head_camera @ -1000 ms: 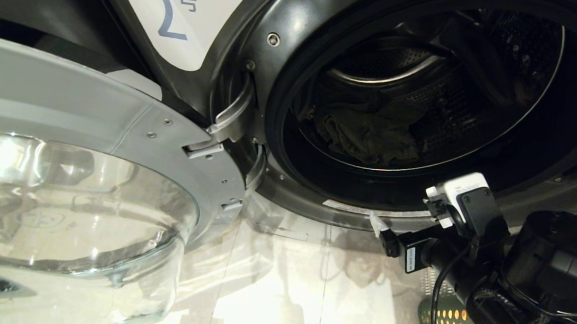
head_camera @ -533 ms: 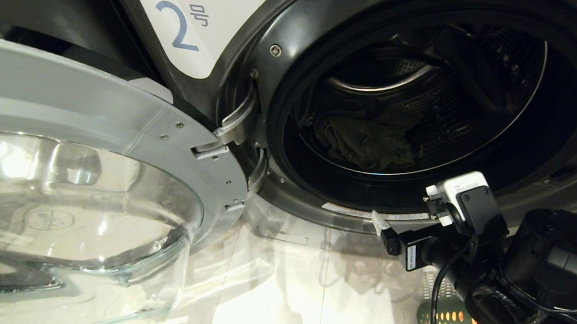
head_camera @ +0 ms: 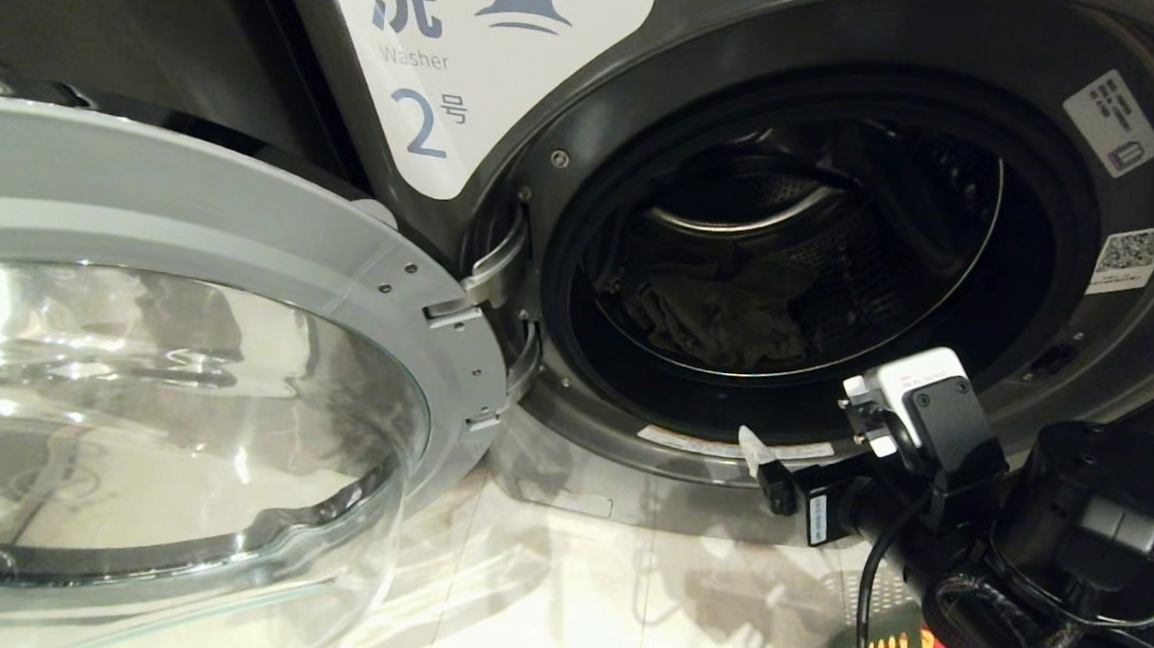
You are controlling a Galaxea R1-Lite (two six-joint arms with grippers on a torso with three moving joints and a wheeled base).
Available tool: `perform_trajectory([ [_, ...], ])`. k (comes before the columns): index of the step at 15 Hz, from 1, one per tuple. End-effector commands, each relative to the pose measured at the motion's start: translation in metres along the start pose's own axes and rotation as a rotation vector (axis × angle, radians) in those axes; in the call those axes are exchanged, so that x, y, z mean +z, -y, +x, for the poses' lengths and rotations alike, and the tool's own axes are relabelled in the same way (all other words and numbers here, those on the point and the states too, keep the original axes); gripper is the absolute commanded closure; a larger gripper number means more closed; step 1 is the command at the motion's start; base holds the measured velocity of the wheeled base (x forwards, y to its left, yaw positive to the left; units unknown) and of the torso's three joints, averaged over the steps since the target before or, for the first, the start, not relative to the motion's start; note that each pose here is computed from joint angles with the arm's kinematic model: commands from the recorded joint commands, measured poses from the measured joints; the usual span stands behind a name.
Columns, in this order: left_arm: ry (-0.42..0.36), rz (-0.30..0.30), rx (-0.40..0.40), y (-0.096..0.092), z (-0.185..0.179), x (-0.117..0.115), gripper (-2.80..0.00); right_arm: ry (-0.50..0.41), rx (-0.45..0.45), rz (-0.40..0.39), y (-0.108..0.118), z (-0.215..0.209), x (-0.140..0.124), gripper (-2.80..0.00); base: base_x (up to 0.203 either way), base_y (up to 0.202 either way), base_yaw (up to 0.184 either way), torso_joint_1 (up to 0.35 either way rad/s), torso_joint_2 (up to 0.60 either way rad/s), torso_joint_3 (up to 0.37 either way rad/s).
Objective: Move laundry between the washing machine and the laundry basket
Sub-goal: Pick a cloth and place it into the basket
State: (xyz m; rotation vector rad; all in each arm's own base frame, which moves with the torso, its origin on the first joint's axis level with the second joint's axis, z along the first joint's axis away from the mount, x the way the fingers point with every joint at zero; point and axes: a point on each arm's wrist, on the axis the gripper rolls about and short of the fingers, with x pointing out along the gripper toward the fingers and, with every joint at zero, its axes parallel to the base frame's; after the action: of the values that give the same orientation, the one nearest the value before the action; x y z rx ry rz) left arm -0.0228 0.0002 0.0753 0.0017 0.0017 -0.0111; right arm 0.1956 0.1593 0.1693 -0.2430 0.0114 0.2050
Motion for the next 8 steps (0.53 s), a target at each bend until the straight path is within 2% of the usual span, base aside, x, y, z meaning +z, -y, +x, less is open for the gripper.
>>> perform_trajectory([
  [1,-0.001,0.000,-0.001,0.0000,0.0000,0.0000,0.00,0.001,-0.002,-0.001,-0.0008,0.0012,-0.0005,-2.80,0.000,0.000,0.000,0.006,0.00,0.200],
  [8,-0.001,0.000,0.000,0.0000,0.0000,-0.0001,0.00,0.003,0.008,-0.001,-0.0008,0.0014,-0.0003,-2.80,0.000,0.000,0.000,0.001,0.00,0.209],
])
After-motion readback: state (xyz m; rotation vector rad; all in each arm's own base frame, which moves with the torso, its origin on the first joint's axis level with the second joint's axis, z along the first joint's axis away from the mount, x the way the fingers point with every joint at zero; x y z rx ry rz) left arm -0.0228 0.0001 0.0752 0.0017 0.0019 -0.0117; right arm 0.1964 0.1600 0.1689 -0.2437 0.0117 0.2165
